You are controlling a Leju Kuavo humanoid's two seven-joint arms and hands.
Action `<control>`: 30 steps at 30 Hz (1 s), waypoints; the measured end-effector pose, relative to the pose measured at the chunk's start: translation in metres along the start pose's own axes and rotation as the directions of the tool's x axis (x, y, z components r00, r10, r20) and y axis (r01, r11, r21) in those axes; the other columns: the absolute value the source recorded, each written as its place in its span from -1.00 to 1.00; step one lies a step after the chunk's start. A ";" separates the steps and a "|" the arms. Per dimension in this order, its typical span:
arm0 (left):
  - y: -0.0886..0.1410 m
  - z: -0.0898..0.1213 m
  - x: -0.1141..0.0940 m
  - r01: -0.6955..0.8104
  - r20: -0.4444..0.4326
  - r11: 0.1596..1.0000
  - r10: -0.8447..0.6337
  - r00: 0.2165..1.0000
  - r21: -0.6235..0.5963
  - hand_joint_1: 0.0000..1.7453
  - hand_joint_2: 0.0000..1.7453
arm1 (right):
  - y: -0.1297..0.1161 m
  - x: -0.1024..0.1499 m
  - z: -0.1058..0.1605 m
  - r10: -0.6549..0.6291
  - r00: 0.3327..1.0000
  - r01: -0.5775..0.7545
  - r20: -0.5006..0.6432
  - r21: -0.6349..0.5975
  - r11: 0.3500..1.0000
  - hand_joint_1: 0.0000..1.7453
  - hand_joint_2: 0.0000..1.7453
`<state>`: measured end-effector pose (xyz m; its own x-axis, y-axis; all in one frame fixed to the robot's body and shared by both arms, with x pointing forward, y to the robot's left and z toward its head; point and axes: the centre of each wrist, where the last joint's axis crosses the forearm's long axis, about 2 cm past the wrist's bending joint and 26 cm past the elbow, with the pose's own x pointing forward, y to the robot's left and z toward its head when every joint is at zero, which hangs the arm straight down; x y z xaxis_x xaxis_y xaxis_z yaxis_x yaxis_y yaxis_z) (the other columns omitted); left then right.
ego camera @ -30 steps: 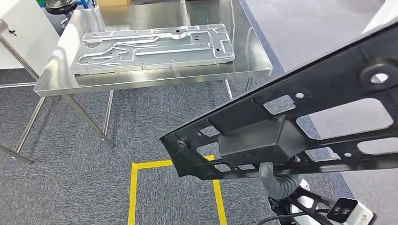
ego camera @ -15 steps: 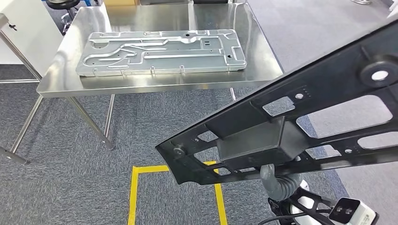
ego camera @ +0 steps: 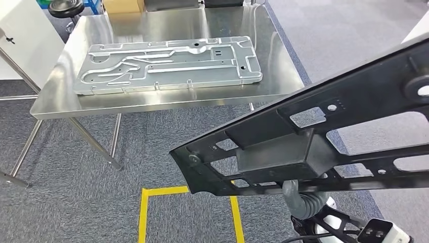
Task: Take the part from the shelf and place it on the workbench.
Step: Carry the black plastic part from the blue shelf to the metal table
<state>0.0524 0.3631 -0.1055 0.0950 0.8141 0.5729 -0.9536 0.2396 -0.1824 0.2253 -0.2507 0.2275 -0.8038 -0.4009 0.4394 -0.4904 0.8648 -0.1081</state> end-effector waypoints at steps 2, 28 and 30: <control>0.001 0.000 0.000 0.000 0.000 1.000 0.000 1.000 0.001 -1.00 1.00 | 0.000 0.001 -0.001 -0.007 1.000 0.007 0.006 0.002 1.000 1.00 1.00; -0.003 0.000 0.000 -0.005 0.000 1.000 0.005 1.000 0.001 -1.00 1.00 | -0.005 0.009 -0.012 -0.068 0.994 0.066 0.090 0.030 0.997 1.00 1.00; -0.001 0.000 -0.001 -0.004 -0.001 1.000 0.004 1.000 0.005 -1.00 1.00 | -0.004 0.009 -0.012 -0.068 0.993 0.066 0.092 0.027 0.997 1.00 1.00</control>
<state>0.0531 0.3621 -0.1055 0.0919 0.8155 0.5714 -0.9553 0.2341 -0.1805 0.2244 -0.2540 0.2428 -0.7963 -0.4846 0.3621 -0.5509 0.8282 -0.1030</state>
